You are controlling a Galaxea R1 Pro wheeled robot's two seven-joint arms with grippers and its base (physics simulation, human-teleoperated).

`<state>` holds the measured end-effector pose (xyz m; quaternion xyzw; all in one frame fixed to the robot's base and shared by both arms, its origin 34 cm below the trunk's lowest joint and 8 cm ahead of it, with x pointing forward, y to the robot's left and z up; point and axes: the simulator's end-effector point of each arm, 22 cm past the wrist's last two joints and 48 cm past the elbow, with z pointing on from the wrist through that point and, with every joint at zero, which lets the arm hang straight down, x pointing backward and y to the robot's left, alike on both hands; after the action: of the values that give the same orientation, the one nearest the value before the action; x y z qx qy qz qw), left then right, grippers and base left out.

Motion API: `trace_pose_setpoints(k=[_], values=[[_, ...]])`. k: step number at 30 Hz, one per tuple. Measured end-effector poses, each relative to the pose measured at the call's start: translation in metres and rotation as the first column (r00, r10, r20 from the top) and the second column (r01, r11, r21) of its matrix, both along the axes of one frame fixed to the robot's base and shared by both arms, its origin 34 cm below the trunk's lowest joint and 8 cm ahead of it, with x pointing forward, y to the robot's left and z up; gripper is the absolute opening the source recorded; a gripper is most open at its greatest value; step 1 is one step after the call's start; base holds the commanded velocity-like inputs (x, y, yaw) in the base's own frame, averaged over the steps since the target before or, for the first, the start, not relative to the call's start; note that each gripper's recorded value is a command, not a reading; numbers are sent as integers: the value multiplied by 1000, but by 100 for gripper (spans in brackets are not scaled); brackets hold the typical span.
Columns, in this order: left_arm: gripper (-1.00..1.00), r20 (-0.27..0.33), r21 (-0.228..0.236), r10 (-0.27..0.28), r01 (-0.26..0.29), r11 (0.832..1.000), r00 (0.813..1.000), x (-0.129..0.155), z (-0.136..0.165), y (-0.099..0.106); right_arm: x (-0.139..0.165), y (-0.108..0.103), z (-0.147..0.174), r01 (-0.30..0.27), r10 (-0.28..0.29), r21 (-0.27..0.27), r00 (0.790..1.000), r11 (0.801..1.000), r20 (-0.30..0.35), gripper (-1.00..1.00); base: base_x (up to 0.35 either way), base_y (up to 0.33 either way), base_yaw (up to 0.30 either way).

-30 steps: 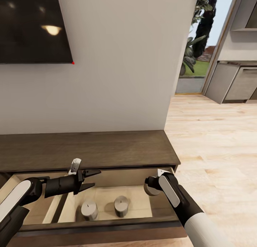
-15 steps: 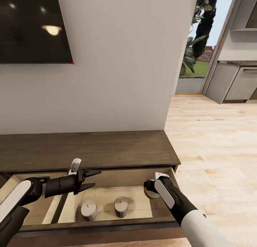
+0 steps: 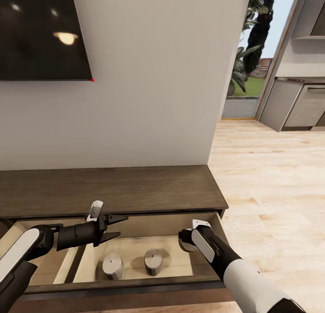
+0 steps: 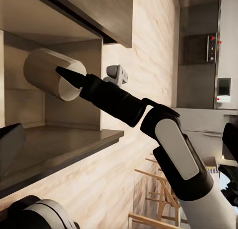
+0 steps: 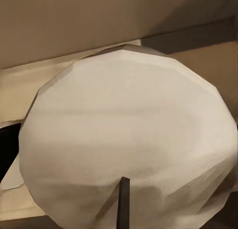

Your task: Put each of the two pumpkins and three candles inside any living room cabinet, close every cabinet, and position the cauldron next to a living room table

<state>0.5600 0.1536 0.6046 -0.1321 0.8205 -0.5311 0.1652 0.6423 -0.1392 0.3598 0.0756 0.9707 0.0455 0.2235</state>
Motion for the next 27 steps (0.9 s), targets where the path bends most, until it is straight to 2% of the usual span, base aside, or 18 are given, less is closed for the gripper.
trace_pose_setpoints(k=[5, 12, 20, 27], values=[[100, 0, -1, 0, 0, 1000, 1000, 0, 0, 0, -1, 0, -1, -1, 1, 0, 1000, 1000, -4, -100, 0, 0, 0], [100, 2, -3, -1, 1, 1000, 1000, -4, -15, 0, -9, 5, -22, -4, 4, -4, 999, 1000, -37, -100, 0, 0, 0], [100, 16, -41, -16, 17, 999, 1000, -11, -26, -7, -15, 5, -42, -5, 5, -7, 999, 1000, -46, -100, 0, 0, 0], [100, -13, -44, -22, 22, 999, 1000, -11, -40, -9, -22, 5, -58, -6, 6, -6, 997, 1000, -78, -100, 0, 0, 0]])
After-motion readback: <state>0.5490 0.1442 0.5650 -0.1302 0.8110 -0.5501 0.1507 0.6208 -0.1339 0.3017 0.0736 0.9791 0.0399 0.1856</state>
